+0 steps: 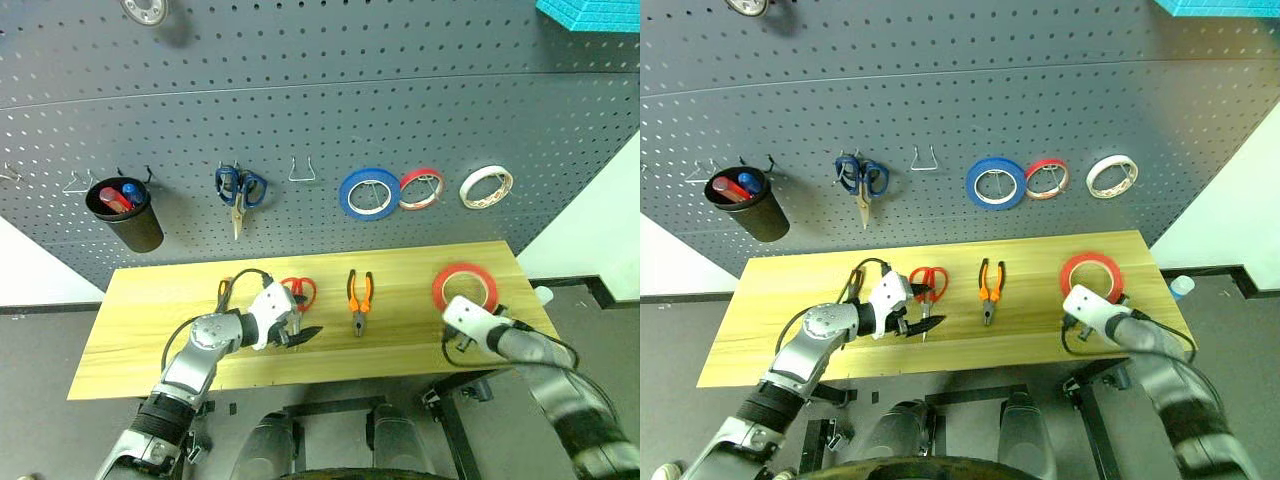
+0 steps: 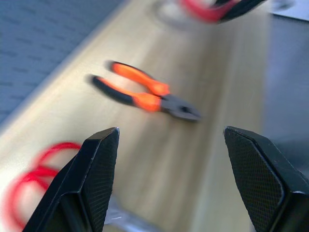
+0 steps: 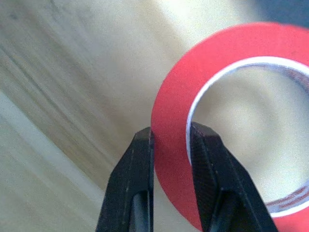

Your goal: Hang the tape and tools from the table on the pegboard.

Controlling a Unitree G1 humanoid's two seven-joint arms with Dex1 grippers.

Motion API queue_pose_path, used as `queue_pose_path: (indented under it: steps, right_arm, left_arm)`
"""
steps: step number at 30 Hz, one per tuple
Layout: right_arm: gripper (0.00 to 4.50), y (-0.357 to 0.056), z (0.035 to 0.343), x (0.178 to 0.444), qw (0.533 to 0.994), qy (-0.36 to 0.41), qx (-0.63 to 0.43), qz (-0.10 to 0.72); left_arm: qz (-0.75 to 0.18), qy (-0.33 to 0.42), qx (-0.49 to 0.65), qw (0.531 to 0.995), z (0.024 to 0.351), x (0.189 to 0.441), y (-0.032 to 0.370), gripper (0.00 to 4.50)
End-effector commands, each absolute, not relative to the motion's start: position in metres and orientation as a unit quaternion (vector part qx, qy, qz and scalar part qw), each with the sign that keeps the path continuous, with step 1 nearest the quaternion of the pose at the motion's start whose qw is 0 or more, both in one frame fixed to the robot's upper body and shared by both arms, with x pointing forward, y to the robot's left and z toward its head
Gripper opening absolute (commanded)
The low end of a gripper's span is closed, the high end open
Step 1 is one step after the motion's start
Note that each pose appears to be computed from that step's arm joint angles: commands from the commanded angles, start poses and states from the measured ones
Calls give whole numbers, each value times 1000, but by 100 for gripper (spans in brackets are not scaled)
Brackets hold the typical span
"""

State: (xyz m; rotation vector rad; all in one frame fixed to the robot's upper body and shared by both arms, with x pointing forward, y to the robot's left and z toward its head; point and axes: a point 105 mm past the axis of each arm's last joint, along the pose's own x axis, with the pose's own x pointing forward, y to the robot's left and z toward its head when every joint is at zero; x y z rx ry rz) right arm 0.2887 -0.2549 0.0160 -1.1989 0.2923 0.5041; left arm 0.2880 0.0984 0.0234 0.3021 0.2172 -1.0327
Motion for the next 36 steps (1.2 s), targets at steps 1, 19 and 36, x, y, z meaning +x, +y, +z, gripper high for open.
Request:
queue_pose_path:
  steps: [1, 19, 36]
  right_arm:
    - [69, -218, 63, 287, 732, -41, -643, 221]
    - [142, -197, 113, 355, 702, -120, -664, 227]
    - [434, -161, 41, 316, 784, 25, -494, 375]
  left_arm:
    - [-478, 71, 145, 863, 37, 290, 108, 363]
    - [-453, 50, 138, 879, 42, 295, 110, 363]
    - [-441, 99, 147, 880, 26, 287, 134, 363]
